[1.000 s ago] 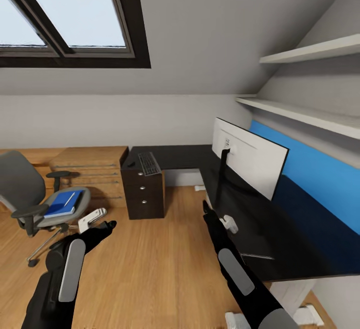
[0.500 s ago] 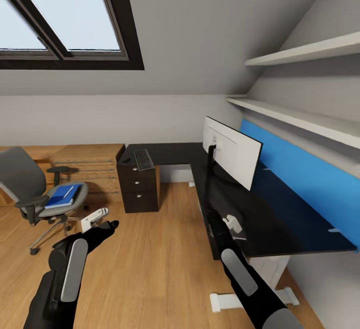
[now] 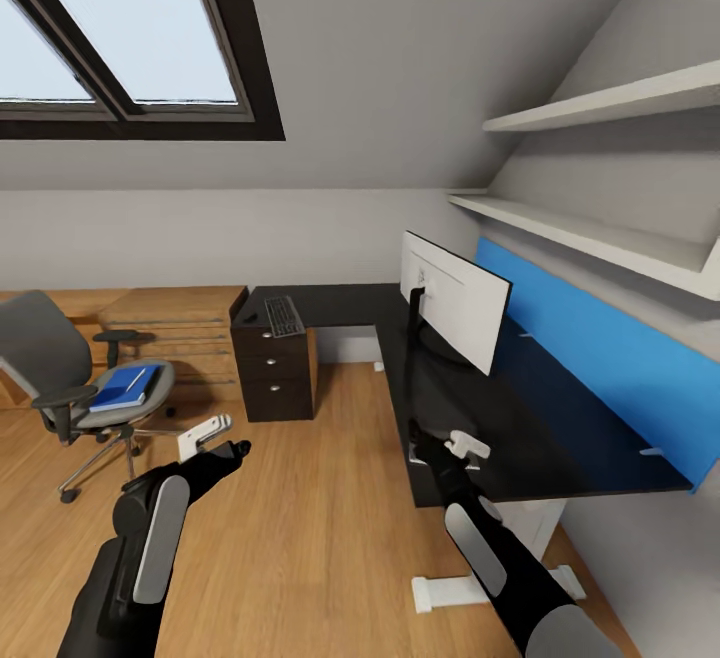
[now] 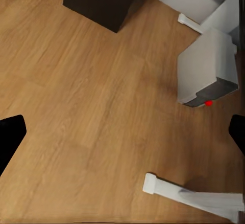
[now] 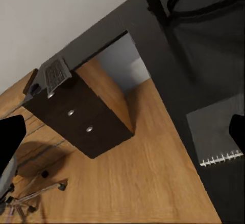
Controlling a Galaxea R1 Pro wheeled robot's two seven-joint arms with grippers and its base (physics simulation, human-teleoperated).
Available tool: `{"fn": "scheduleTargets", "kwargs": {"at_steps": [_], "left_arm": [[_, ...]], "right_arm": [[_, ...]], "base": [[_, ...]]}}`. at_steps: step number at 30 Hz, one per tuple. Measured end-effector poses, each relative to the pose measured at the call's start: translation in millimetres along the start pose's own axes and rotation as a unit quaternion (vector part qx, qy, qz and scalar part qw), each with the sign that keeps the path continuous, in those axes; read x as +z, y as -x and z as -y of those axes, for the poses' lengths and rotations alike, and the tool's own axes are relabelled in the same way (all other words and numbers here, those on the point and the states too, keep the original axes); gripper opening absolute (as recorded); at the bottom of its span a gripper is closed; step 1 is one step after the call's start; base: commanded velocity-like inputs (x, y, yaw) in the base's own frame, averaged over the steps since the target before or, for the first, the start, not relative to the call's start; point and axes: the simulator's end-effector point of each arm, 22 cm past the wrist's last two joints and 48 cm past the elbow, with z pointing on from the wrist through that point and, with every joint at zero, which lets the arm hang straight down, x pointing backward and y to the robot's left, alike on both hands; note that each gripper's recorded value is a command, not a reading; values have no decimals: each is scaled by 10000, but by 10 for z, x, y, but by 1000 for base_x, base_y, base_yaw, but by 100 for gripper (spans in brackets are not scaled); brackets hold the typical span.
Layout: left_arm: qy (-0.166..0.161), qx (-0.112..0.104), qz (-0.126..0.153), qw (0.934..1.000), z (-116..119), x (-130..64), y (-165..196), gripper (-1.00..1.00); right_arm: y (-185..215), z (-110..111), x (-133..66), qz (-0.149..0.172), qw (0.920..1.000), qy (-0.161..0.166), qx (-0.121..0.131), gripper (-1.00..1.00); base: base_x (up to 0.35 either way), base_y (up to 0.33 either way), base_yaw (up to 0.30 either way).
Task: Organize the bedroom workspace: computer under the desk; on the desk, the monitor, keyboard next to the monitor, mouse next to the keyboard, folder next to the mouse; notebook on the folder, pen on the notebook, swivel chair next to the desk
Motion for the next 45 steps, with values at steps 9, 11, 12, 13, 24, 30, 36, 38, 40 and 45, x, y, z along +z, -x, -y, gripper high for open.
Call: {"fn": "scheduleTargets", "kwargs": {"at_steps": [9, 11, 12, 13, 24, 30, 36, 38, 40, 45], "left_arm": [[-191, 327, -179, 9991, 270, 49, -194, 100], [-254, 436, -233, 9985, 356, 57, -256, 100], [-289, 497, -265, 9980, 403, 62, -292, 100], [-325, 565, -297, 9974, 452, 65, -330, 100], [-666, 1446, -664, 9850, 963, 69, -843, 100], [-683, 1804, -751, 9783, 1067, 71, -1017, 100], [-694, 1934, -810, 9753, 1099, 78, -1105, 100], [-683, 1945, -803, 9752, 1097, 79, -1104, 100], [-666, 1958, -786, 9752, 1095, 77, -1096, 100], [-558, 1995, -715, 9757, 1068, 74, -1053, 100]], "right_arm": [[-84, 233, 112, -454, 9852, -381, -1611, 100], [-105, 312, 125, -621, 9802, -552, -1795, 100], [-111, 352, 129, -697, 9778, -643, -1870, 100], [-112, 393, 130, -763, 9753, -734, -1941, 100], [44, 701, 118, -838, 9615, -1332, -2252, 100], [294, 832, 150, -361, 9649, -1429, -2173, 100], [333, 1159, 244, -605, 9539, -1753, -2360, 100], [298, 1264, 256, -735, 9497, -1859, -2410, 100], [279, 1307, 255, -789, 9479, -1901, -2429, 100], [225, 1432, 251, -958, 9425, -2028, -2475, 100]], "base": [[-3, -3, 0], [0, 0, 0], [0, 0, 0], [0, 0, 0], [202, 0, 0], [316, 0, 0], [320, 0, 0], [320, 0, 0], [320, 0, 0], [284, 0, 0]]}}
